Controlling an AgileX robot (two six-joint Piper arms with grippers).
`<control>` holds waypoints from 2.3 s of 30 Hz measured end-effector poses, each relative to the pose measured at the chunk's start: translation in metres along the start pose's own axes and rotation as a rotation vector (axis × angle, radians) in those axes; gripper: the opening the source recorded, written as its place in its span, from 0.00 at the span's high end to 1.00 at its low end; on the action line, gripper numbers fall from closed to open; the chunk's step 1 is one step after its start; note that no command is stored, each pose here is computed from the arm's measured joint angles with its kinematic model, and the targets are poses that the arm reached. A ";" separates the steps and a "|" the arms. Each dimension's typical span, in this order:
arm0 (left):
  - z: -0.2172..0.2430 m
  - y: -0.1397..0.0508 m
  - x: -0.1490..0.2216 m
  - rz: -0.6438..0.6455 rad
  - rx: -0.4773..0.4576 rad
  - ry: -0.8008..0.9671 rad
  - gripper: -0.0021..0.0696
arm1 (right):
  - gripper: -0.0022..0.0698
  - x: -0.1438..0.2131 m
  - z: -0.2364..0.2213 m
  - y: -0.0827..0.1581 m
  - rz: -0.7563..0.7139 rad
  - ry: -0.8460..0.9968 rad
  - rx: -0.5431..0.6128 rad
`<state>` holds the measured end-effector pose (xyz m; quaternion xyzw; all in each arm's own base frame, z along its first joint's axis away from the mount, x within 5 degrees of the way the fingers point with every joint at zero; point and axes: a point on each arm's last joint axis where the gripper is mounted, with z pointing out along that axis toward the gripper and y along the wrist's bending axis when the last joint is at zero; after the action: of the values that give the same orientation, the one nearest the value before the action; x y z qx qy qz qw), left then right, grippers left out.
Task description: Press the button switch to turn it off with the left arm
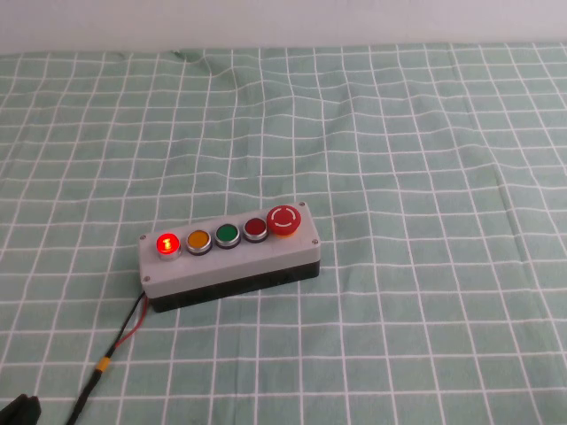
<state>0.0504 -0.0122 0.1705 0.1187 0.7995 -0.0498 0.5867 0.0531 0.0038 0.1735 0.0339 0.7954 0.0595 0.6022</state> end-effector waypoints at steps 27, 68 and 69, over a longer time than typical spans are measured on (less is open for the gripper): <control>0.000 0.000 0.000 0.000 0.000 0.000 0.98 | 0.99 0.000 0.000 0.000 0.000 0.000 0.000; -0.052 0.011 -0.082 -0.191 -0.032 -1.131 0.98 | 0.99 0.000 0.000 0.000 0.000 0.000 0.000; -0.055 0.012 -0.084 -0.203 -0.032 -1.162 0.98 | 0.99 0.000 0.000 0.000 0.000 0.000 0.000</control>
<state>0.0260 0.0004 0.2679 -0.0139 0.3551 -0.1505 0.9225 0.0531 0.0038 0.1735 0.0339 0.7954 0.0595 0.6022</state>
